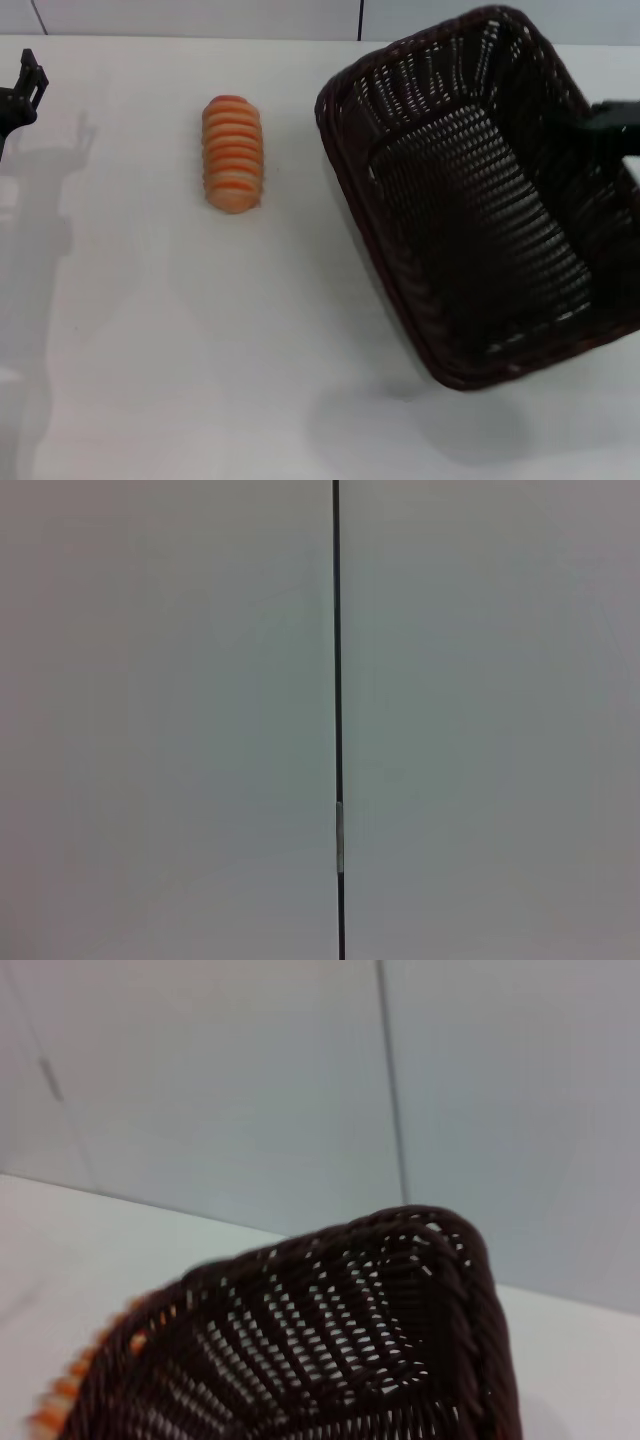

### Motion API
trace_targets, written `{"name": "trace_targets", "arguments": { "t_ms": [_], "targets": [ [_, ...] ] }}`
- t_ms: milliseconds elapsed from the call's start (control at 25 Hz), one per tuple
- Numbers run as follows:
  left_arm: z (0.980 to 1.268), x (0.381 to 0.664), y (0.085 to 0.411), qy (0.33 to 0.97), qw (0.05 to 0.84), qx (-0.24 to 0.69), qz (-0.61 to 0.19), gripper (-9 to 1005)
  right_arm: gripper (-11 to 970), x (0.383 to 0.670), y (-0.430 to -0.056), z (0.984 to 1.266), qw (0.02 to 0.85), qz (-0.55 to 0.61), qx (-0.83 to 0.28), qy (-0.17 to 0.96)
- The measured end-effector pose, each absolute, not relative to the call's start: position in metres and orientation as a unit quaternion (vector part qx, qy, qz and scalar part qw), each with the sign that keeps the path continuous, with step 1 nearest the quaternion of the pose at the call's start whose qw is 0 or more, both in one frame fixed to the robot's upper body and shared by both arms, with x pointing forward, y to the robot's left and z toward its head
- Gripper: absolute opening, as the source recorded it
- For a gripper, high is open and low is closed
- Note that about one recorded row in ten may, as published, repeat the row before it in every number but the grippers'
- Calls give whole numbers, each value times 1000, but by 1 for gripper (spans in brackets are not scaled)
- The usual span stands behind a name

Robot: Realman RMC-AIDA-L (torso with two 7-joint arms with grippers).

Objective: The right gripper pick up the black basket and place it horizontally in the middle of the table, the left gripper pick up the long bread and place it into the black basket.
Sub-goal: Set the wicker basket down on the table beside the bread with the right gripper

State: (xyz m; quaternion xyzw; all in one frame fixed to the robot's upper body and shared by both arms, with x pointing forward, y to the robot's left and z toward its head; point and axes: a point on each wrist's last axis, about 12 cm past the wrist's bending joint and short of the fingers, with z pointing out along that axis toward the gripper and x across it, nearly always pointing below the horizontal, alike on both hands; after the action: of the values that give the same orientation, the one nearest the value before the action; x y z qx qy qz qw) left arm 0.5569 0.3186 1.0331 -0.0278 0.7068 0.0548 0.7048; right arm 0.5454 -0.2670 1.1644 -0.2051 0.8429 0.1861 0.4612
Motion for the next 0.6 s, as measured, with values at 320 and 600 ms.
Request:
{"name": "trace_targets", "arguments": {
  "t_ms": [320,600],
  "targets": [
    [1034,558,317,706,706,-28,53,822,203,551,-268,1218,461,275,-302,788],
    [1033,558,316,706,706,-28,52,820,202,556,-244,1229,439,300,-367,763]
  ]
}}
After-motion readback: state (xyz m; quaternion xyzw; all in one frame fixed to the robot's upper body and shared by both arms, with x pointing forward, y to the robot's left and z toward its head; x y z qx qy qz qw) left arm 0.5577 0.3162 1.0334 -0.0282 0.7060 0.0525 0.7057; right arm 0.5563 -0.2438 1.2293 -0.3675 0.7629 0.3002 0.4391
